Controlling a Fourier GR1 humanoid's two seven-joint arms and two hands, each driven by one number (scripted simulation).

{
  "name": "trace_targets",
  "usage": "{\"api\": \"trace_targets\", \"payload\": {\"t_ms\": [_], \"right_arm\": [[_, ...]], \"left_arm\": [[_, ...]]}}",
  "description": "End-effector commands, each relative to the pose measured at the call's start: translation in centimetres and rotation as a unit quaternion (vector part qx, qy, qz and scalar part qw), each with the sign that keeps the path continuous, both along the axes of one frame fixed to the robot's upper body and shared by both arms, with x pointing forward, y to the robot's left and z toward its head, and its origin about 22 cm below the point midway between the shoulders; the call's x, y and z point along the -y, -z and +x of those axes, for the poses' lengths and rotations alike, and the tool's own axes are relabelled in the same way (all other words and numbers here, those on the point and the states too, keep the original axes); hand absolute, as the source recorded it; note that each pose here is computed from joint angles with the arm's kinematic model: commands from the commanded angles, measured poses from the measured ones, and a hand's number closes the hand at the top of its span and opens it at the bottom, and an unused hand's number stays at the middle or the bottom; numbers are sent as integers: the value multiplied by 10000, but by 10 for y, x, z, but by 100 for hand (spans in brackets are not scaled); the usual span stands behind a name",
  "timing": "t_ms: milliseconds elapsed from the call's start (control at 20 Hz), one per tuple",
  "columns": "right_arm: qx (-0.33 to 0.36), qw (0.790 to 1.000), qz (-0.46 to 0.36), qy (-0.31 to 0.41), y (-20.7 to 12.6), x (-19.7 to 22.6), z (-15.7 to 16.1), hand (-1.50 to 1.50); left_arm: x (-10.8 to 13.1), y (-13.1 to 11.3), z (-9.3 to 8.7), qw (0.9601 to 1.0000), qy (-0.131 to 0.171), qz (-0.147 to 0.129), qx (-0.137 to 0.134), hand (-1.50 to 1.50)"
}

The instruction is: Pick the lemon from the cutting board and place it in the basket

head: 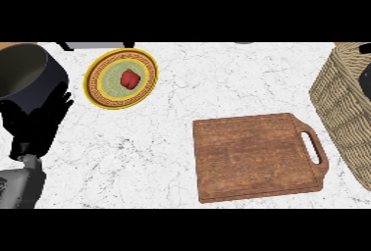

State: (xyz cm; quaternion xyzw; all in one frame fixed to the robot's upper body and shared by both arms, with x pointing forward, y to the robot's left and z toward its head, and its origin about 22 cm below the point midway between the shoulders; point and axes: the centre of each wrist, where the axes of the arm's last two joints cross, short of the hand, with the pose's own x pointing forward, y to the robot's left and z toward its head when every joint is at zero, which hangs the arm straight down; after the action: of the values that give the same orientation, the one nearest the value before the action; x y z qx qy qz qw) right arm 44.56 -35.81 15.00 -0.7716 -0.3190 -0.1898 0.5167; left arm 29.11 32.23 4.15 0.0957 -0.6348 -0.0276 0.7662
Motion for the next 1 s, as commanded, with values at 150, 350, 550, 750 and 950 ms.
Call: {"api": "trace_targets", "payload": {"t_ms": [150, 350, 550, 750, 950], "right_arm": [[810, 9962, 271, 178, 0, 6, -9, -150], [1729, 9838, 244, 416, -29, 21, -12, -150], [2714, 9612, 164, 471, -54, 38, -22, -150], [3034, 9511, 292, 491, -47, 46, -35, -150], [2924, 9532, 625, 451, -12, 37, -47, -150]], "left_arm": [[4, 6, -10, 10000, -34, 20, -59, 0], [7, 2, -3, 10000, -29, -48, -18, 0], [2, 17, -11, 9998, -177, -52, -52, 0], [-19, 22, -22, 9990, -358, -4, -261, 0], [-26, 26, -29, 9985, -494, 25, -252, 0]]}}
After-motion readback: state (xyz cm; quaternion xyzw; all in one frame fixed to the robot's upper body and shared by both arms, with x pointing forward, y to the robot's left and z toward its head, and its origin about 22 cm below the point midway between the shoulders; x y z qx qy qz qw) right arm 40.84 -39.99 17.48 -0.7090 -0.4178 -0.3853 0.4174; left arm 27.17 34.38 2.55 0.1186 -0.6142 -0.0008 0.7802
